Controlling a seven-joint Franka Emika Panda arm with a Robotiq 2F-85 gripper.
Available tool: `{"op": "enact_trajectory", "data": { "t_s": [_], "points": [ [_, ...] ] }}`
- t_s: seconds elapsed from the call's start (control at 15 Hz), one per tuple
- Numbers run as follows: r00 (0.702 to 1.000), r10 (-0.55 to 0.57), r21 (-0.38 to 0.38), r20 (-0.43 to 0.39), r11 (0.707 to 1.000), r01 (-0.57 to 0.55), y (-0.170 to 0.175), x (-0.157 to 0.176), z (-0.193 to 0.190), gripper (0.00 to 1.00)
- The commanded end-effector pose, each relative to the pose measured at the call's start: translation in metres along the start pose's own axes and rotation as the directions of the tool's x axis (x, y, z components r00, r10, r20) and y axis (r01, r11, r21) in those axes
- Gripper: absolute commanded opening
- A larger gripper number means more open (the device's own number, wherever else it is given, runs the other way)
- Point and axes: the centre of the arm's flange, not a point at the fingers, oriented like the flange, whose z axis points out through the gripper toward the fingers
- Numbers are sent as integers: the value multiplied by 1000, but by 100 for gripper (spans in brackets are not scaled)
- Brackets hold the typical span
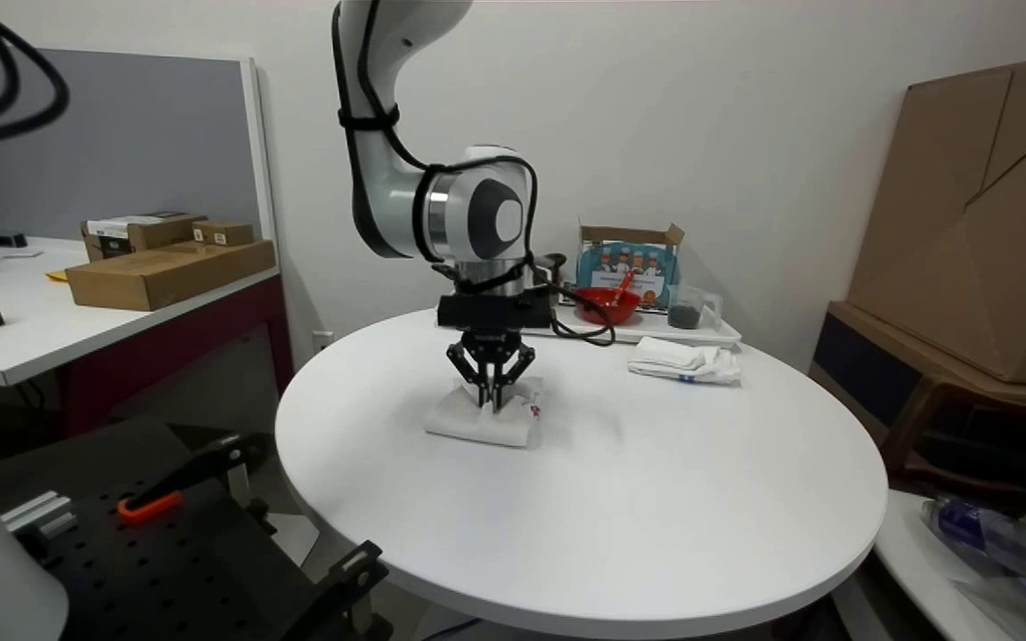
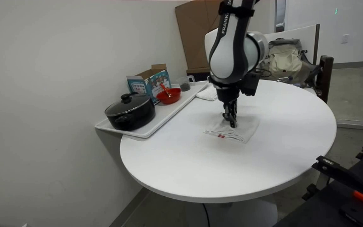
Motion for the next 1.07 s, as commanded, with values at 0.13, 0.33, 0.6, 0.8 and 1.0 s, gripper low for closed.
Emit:
{"op": "enact_trajectory", "data": {
  "t_s": [0.13, 0.33, 0.6, 0.8, 1.0],
  "points": [
    [950, 310, 18, 45, 950, -311, 20, -65, -24, 55],
    [890, 443, 42, 107, 892, -450, -7, -85, -47, 76],
    [830, 547, 63, 113, 829, -555, -47, -105, -93, 100],
    [773, 633, 50, 38, 772, -634, -52, -120, -133, 100],
    [721, 692, -14, -19, 721, -693, -46, -138, -171, 100]
  ]
}}
